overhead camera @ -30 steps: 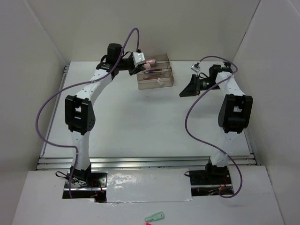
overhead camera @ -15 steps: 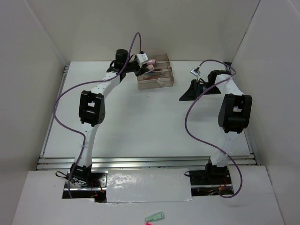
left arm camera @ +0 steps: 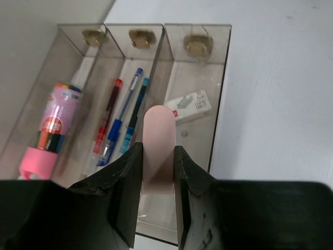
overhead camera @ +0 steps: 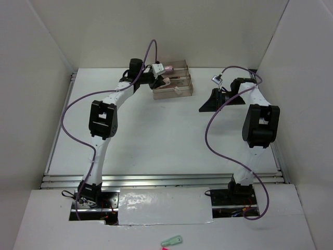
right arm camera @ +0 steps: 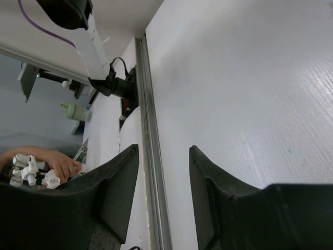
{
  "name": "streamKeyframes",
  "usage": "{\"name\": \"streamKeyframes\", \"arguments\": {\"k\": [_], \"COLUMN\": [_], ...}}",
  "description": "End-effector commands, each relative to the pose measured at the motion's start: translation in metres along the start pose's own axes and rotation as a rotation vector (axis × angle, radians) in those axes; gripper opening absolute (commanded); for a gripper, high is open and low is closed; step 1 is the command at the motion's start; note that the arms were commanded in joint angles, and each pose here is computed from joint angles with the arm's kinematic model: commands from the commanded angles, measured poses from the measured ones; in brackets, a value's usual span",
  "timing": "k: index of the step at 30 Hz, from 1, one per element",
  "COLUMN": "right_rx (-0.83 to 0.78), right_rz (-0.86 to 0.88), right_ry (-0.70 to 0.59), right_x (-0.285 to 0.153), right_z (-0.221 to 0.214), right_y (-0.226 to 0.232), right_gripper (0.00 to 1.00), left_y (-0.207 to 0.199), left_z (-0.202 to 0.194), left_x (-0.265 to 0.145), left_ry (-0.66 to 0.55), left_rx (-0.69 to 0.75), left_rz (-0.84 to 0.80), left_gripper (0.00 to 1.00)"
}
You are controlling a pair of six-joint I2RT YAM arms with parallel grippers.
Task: Sort the stationery into containers
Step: Place the stapler in the storage box.
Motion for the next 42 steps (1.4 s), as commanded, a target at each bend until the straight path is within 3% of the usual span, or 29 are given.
{"name": "streamKeyframes", "arguments": {"k": [1,33,42], "right_rx": [0.097,0.121,0.123], "right_rz": [0.039,0.047,0.05], "right_ry": [-0.005,0.021,0.027], "right_x": [0.003,0.011,0.013], "right_z": [-0.006,-0.009,-0.009], "right_y": [0.01,0.005,0.004], "right_gripper": [0.51,0.51,0.52], "left_y": [-0.005,-0.007,-0.007], "left_z": [-0.011,-0.038,-0.039], "left_x": [0.0,0.003,0.004], "left_ry": [-0.006,0.044,0.048], "left_rx": [-0.02,-0.056,-0.053], "left_rz": [-0.051,-0.054,-0.047], "left_gripper": [0.14,0.27,0.35]}}
Point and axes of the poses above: each gripper's point midway between its finger pads, its own x axis out along the fingers, its own y axis along the line the jaws close on, z = x × y, the point moved 8 cm from there along -x, back along the fingers, and after that the axes turned 5 degrees about x, right-handed, at the moved point
